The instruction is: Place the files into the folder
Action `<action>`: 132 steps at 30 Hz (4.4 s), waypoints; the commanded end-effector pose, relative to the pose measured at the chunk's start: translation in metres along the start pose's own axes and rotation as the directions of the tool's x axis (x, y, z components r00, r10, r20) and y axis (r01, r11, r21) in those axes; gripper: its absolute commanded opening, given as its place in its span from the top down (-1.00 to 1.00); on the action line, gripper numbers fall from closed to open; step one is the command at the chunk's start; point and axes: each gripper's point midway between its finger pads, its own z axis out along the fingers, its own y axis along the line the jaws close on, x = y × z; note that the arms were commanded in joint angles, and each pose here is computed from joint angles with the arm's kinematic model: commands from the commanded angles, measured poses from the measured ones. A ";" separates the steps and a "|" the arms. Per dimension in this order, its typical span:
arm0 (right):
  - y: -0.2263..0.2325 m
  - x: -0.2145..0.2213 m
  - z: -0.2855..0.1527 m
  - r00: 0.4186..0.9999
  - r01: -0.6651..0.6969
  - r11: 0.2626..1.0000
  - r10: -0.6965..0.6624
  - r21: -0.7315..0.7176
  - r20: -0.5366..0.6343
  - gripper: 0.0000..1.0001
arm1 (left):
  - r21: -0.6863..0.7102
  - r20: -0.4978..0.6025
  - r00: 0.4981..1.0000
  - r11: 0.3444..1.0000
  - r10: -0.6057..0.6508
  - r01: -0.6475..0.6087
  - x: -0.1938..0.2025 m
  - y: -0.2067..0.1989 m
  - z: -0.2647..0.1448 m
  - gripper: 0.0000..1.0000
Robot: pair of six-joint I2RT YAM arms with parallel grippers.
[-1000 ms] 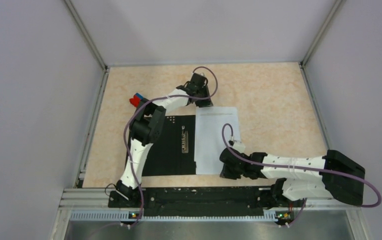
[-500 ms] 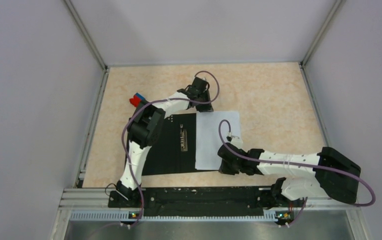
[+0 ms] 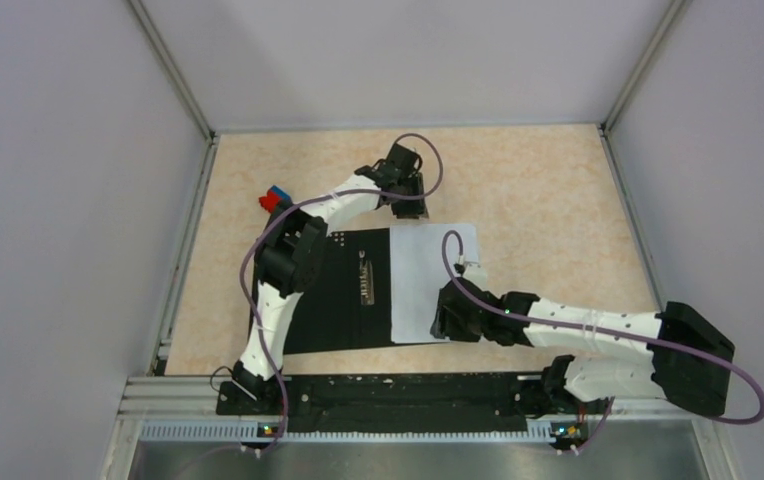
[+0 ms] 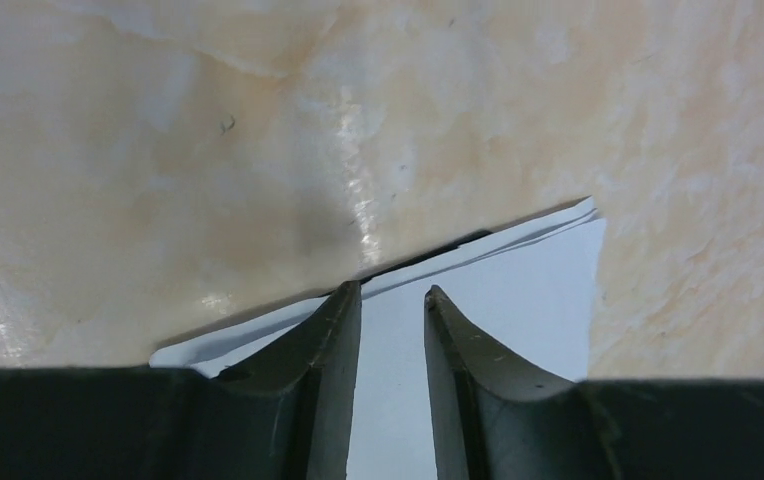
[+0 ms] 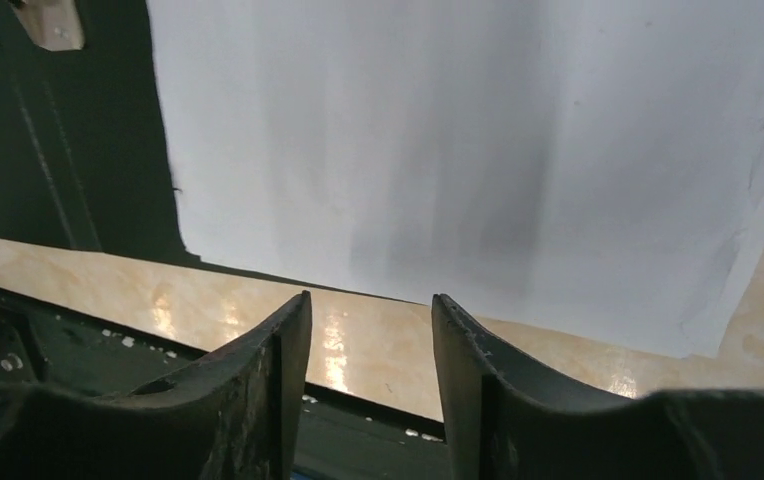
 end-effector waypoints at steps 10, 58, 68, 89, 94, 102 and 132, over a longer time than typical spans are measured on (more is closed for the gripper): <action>-0.031 -0.098 -0.020 0.972 -0.125 0.991 0.132 -0.050 0.192 -0.31 | -0.076 0.143 0.990 0.997 -0.005 0.016 -0.034 0.010 -0.101 0.24; -0.047 -0.155 0.048 0.945 -0.188 0.968 0.225 -0.166 0.238 -0.90 | -0.226 -0.093 0.967 0.951 -0.238 0.212 0.135 0.132 -0.105 0.99; -0.038 -0.161 0.057 0.952 -0.173 0.969 0.210 -0.176 0.224 -0.90 | -0.226 -0.103 0.967 0.952 -0.235 0.207 0.140 0.129 -0.103 1.00; -0.030 -0.177 0.058 0.957 -0.130 0.979 0.165 -0.154 0.240 -0.90 | -0.236 -0.118 0.969 0.954 -0.217 0.185 0.144 0.133 -0.104 1.00; -0.021 -0.177 0.061 0.960 -0.124 0.978 0.161 -0.168 0.230 -0.90 | -0.233 -0.117 0.969 0.955 -0.216 0.184 0.143 0.132 -0.104 1.00; -0.020 -0.178 0.062 0.960 -0.122 0.979 0.158 -0.161 0.231 -0.90 | -0.234 -0.121 0.968 0.954 -0.219 0.186 0.145 0.132 -0.104 1.00; 0.001 -0.180 0.055 0.959 -0.055 0.993 0.080 -0.100 0.272 -0.89 | -0.230 -0.124 0.970 0.957 -0.211 0.178 0.150 0.129 -0.105 1.00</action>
